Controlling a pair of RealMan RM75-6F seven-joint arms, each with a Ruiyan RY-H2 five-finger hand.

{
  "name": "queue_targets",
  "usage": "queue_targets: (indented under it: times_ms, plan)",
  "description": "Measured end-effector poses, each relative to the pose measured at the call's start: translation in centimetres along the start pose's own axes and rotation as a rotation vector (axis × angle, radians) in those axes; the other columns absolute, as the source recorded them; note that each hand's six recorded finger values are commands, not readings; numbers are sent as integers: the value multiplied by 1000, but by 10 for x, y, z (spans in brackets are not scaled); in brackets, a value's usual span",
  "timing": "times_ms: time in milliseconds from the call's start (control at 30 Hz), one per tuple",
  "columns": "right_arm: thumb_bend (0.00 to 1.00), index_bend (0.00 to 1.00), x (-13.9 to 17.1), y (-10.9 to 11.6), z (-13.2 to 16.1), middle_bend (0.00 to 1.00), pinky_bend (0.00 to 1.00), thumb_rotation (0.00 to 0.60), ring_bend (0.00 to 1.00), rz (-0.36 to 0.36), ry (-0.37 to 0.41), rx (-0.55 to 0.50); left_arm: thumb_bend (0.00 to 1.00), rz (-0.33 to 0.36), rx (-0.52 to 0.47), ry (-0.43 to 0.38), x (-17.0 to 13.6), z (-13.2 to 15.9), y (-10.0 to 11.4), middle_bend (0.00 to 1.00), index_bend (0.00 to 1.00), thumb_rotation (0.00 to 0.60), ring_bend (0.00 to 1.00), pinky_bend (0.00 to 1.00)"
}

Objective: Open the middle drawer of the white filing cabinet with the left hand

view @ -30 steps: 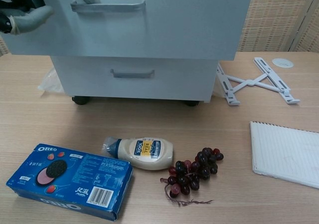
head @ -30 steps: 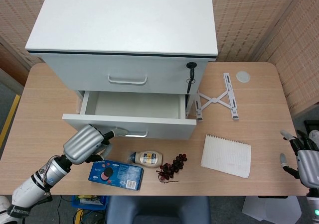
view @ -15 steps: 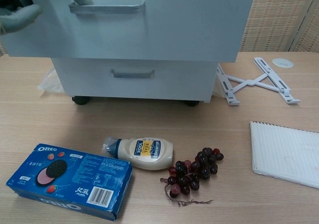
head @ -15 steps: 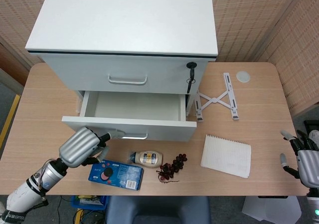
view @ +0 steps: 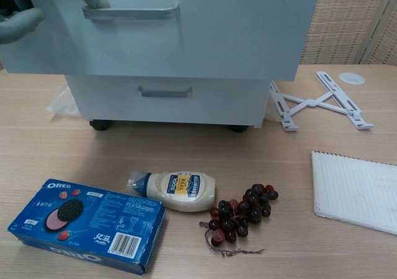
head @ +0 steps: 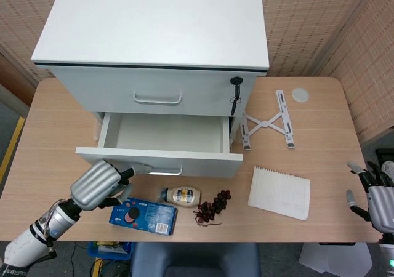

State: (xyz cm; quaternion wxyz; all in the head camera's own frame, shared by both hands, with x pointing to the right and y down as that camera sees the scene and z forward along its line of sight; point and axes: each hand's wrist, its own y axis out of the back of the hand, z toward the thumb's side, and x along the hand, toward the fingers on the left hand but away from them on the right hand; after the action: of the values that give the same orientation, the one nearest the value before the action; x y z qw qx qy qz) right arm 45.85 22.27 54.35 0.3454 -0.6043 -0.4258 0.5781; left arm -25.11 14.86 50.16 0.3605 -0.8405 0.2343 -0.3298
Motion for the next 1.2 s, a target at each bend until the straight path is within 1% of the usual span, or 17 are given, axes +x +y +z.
queue_targets:
  times_ms: [267,500,733,967,1200]
  plan:
    - [428,162,0,0,-1,283,185,600,188,0,-2,-1,627,0,0,1,-5,0,0,922,233,600,966,1000]
    - [429,162,-1,-1,-1,283,185,600,188,2,-2,-2,627,53,-14,-12,-7,1,8,915,233,600,956,1000]
    - [429,162,0,-1,-2,283,185,600,188,2,-4,-2,627,80,-13,-13,-12,1,15,910,240,600,951,1000]
    - [429,162,-1,-2,-2,283,185,600,188,4,-5,-5,626,103,-18,4,-23,-4,19,900,301,600,945,1000]
    - [429,162,-3,-5,1,283,185,600,188,10,5,-8,626,117,-27,18,-37,-8,17,897,378,600,942,998]
